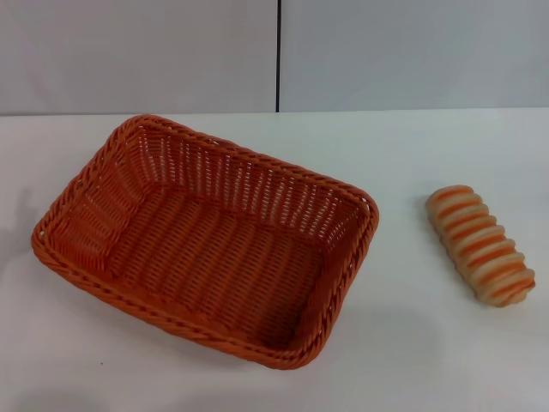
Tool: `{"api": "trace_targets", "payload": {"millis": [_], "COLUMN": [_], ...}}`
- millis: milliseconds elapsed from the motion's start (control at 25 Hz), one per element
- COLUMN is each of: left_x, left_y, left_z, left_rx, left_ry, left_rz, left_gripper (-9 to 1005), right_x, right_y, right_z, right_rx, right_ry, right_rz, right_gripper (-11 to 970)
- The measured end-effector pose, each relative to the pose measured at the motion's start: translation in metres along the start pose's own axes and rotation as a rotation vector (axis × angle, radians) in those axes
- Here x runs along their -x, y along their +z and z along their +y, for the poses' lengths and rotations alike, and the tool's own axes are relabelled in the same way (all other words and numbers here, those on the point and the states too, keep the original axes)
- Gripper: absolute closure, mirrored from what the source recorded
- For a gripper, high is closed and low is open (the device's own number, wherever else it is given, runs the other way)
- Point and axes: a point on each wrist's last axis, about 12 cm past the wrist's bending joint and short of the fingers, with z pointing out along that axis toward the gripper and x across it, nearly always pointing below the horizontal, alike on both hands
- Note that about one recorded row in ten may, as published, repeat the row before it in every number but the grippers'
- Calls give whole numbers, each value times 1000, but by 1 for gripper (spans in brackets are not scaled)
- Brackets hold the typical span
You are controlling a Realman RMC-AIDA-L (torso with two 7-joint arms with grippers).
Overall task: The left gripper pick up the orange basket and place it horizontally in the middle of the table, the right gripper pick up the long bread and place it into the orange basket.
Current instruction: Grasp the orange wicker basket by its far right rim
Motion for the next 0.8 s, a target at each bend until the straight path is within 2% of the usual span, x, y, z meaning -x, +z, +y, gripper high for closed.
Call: {"api": "trace_targets", "payload": {"millis": [640,800], "left_x": [0,2], "left_y": [-2,0], "left_z": [-1,2], "left_rx": [-7,-67], "left_ry": [-7,-47], "left_rz": [7,31], "left_gripper": [494,500], "right_x": [-1,-1], "right_y": [2,1], "right_z": [1,1], "right_rx": [-1,-1], "right_ry": [10,14], "right_rz": [0,1], "right_gripper": [362,362]}}
